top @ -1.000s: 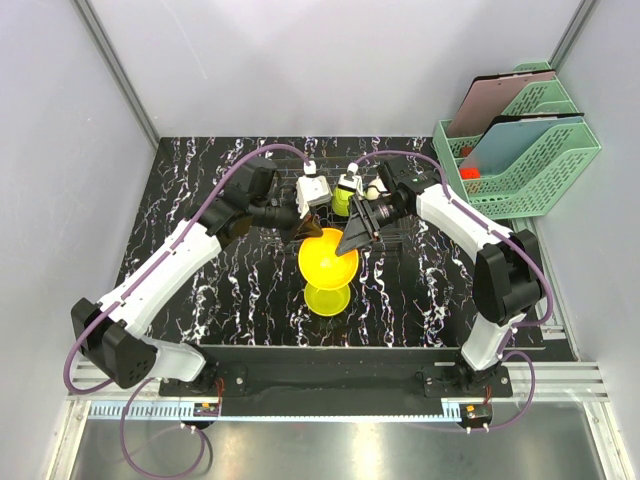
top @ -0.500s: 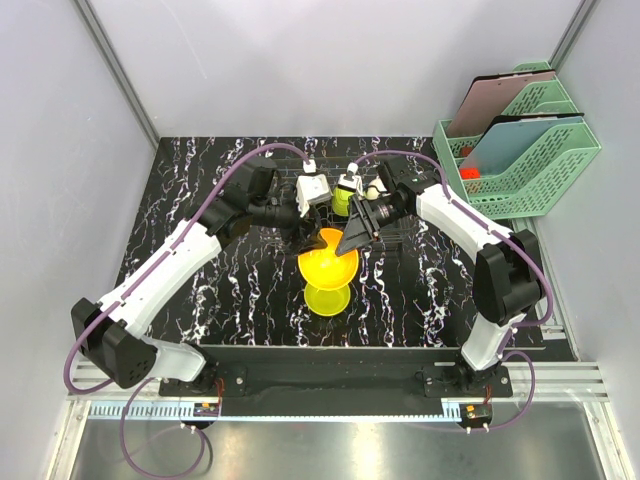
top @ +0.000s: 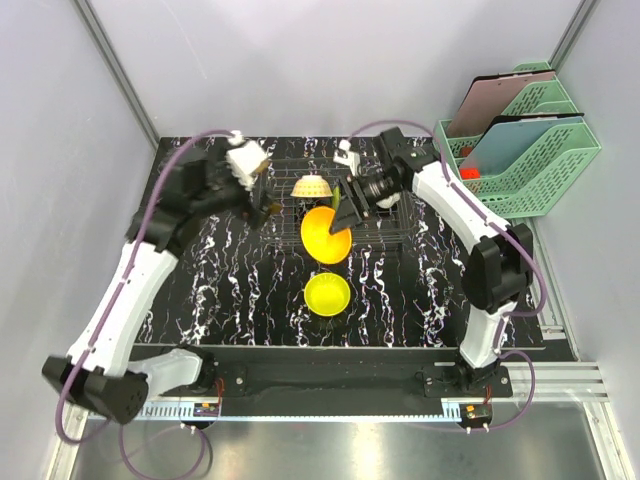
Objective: Load the bowls into the dish rack
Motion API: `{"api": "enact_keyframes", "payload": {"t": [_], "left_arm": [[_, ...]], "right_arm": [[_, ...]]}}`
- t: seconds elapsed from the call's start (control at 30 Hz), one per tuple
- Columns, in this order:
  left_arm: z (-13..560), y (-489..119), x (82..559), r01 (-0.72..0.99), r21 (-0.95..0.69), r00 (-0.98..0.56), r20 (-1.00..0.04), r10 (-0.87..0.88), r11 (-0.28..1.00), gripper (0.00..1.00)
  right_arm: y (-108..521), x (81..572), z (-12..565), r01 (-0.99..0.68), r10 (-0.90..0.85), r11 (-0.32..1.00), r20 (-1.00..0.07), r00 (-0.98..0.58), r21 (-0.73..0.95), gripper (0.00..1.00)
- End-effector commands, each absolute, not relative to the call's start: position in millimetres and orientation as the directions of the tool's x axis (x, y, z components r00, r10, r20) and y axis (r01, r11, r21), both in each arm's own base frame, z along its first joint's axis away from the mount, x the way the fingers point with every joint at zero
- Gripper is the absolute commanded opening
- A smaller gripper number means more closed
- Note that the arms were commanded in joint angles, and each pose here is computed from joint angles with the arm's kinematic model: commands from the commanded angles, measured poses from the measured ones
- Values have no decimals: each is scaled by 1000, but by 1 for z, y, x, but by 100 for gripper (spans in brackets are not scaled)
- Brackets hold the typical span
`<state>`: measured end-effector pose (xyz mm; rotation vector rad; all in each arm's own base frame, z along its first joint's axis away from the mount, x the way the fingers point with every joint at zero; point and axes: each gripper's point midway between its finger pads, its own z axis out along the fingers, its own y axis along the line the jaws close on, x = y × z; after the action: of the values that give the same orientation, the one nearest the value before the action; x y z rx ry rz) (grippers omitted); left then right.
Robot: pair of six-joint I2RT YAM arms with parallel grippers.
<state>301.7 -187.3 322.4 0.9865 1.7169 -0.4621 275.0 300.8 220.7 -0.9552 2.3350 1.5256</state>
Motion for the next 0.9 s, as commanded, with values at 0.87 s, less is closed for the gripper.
{"api": "enact_keyframes", "payload": {"t": [0.87], "left_arm": [[209, -106, 285, 672, -4, -397, -846, 356, 741, 99]], "right_arm": [[320, 434, 187, -872, -877, 320, -464, -125, -370, 0]]}}
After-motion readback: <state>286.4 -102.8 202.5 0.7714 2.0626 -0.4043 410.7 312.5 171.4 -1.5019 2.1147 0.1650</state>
